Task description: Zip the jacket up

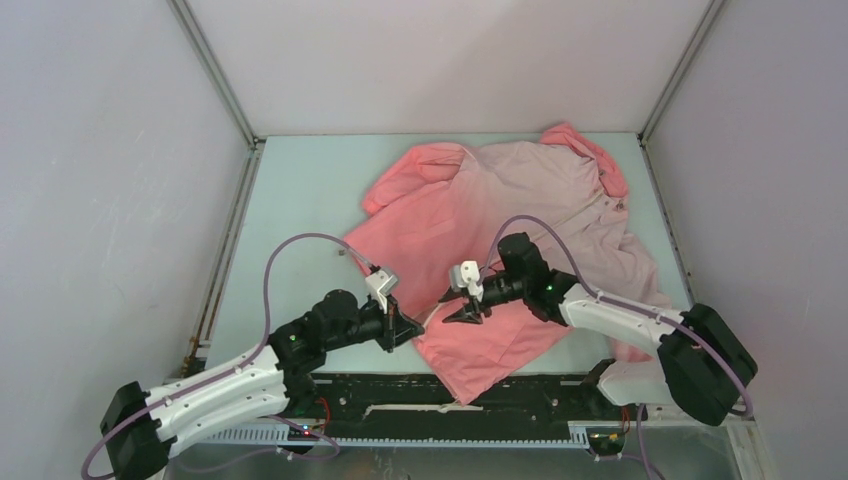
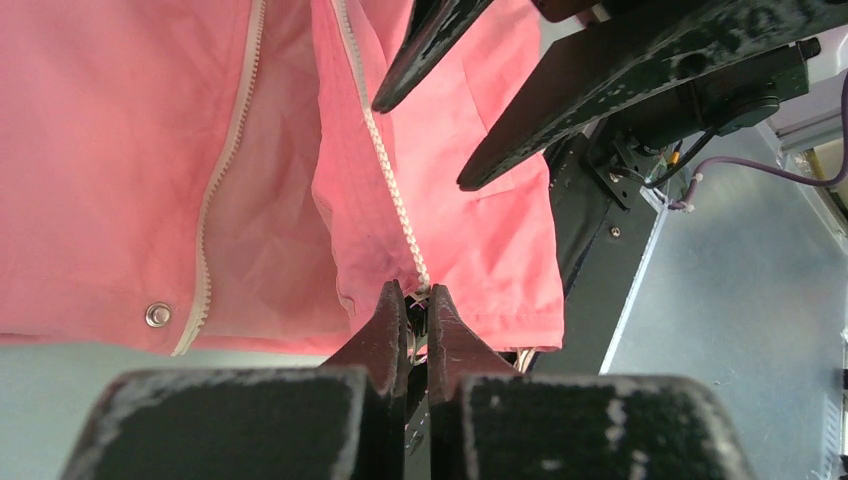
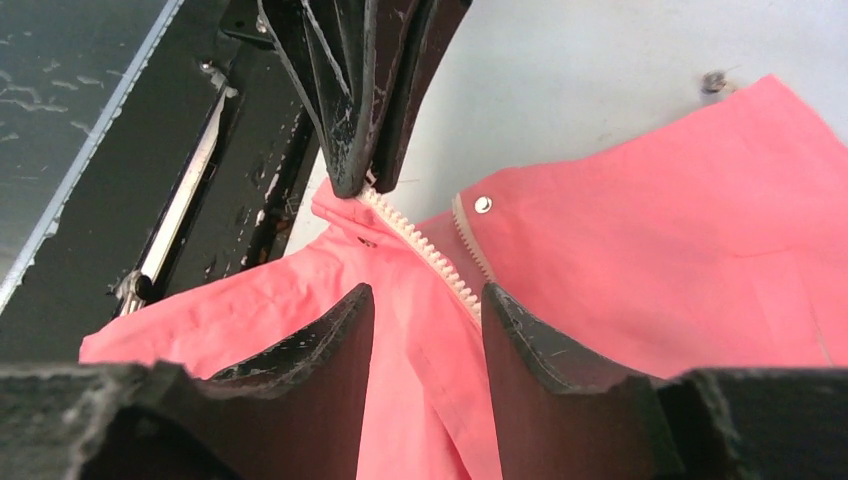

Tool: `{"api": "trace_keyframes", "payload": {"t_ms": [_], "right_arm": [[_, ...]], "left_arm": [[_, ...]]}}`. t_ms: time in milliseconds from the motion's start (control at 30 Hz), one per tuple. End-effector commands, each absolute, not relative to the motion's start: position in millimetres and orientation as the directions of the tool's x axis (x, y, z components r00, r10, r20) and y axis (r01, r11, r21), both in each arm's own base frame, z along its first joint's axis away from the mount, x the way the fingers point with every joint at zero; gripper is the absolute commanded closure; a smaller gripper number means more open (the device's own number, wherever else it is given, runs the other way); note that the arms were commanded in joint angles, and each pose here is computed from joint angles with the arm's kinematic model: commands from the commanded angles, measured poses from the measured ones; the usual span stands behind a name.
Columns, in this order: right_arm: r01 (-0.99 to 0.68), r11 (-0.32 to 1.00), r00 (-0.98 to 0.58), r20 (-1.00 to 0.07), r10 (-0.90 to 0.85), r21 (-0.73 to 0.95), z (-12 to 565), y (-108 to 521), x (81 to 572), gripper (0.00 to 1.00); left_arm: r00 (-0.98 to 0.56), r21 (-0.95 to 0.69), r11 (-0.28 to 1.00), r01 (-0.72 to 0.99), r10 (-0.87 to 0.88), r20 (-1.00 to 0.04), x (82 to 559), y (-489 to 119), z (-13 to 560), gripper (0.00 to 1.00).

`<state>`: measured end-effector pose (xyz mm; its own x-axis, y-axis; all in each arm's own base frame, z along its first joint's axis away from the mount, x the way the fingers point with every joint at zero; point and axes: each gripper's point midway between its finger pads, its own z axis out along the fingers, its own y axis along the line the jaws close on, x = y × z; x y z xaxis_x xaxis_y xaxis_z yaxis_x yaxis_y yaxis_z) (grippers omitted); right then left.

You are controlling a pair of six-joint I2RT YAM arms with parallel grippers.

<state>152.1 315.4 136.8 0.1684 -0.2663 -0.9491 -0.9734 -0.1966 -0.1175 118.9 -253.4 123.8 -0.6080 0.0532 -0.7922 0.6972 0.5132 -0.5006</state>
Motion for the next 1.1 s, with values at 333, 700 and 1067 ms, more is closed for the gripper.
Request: {"api": "trace_keyframes", "payload": {"t_ms": [333, 700, 1067], "right_arm": [[-0.677, 0.459, -0.604, -0.791, 0.101, 0.576, 182.9, 306.0, 217.6, 0.27], [-0.43, 0.376, -0.777, -0.548, 0.31, 0.821, 169.7, 290.0, 173.5, 0.24], [-0.448, 0.116, -0.816, -0.459, 0.353, 0.886, 186.1, 308.9, 159.7, 0.14]], "left_arm": [[-0.56, -0.51, 0.465, 0.724, -0.037, -0.828, 121.3, -259.0, 152.2, 1.0], [-0.587, -0.564, 0.388, 0.729, -0.071, -0.807, 115.2, -271.9, 157.4, 1.0], [-0.588, -0.571, 0.346, 0.744, -0.066, -0.806, 108.4, -274.3, 160.0, 1.0]]}}
